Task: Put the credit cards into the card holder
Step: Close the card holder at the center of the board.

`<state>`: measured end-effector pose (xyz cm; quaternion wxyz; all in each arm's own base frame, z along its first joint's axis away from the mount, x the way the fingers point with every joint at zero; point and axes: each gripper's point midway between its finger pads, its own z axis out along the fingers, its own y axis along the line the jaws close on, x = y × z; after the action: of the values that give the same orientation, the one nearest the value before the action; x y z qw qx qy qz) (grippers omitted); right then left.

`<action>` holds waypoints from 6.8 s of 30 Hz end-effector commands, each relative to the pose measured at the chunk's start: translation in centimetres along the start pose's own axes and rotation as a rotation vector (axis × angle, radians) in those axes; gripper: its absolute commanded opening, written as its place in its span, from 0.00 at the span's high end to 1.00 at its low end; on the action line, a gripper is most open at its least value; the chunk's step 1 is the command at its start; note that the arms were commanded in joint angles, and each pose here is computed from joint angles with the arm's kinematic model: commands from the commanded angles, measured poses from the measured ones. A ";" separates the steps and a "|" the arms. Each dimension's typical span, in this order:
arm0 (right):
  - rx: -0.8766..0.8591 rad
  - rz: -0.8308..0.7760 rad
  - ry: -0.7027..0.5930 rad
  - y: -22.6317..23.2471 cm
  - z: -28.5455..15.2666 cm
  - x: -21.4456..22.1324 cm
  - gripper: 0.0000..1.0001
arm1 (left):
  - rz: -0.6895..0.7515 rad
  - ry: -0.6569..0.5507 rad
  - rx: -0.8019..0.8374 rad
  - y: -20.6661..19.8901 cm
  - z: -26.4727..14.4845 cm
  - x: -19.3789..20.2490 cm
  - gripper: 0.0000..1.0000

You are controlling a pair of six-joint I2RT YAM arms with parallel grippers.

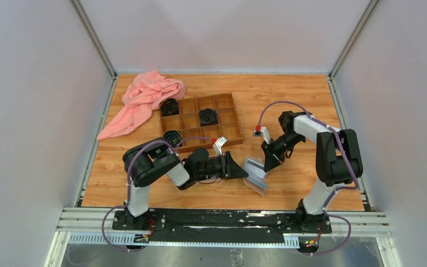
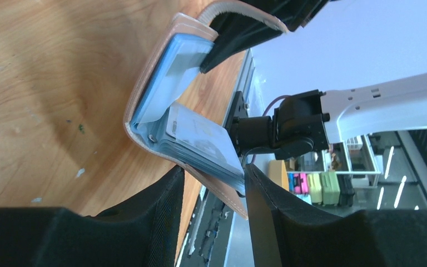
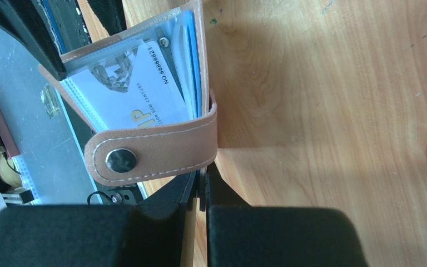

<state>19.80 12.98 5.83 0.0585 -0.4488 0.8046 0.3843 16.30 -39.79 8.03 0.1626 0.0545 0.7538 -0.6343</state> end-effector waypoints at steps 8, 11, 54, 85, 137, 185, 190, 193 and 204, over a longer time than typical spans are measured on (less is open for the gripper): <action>-0.080 0.059 0.103 1.0 1.7 1.0 1.00 | -0.046 -0.190 0.014 -0.9 0.7 -3.5 0.51; -0.088 0.065 0.101 1.1 1.8 0.9 1.00 | -0.043 -0.220 -0.007 -0.8 0.7 -4.1 0.50; -0.139 0.187 0.082 0.7 1.9 1.1 1.00 | 0.381 -0.331 -0.174 -6.5 -1.6 -7.2 0.43; -0.135 0.200 0.099 0.3 2.2 1.5 1.00 | 0.520 -0.008 -0.694 2.3 -6.5 7.9 0.70; 0.116 0.058 0.031 -0.8 -1.2 -0.9 0.54 | 0.743 -0.087 -0.791 5.6 2.9 -2.0 0.58; 0.113 0.006 -0.053 -1.1 -1.6 -1.6 0.98 | 0.649 -0.113 -0.530 3.5 5.1 -4.1 0.58; 0.171 0.048 -0.009 -2.6 -1.4 -0.7 0.98 | 0.736 -0.116 -0.503 2.0 3.9 -4.5 0.58; 0.166 0.069 0.009 -3.0 -1.1 -0.3 0.98 | 0.803 -0.136 -0.501 0.8 2.7 -5.2 0.58; 0.129 0.073 0.021 -3.2 -0.5 0.0 0.97 | 0.980 -0.416 -0.459 -3.3 -3.1 -9.0 0.08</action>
<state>22.34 11.66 4.58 0.0770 -0.4129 0.8449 0.3311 21.75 -38.27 12.29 0.5199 0.2567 0.7499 -0.3185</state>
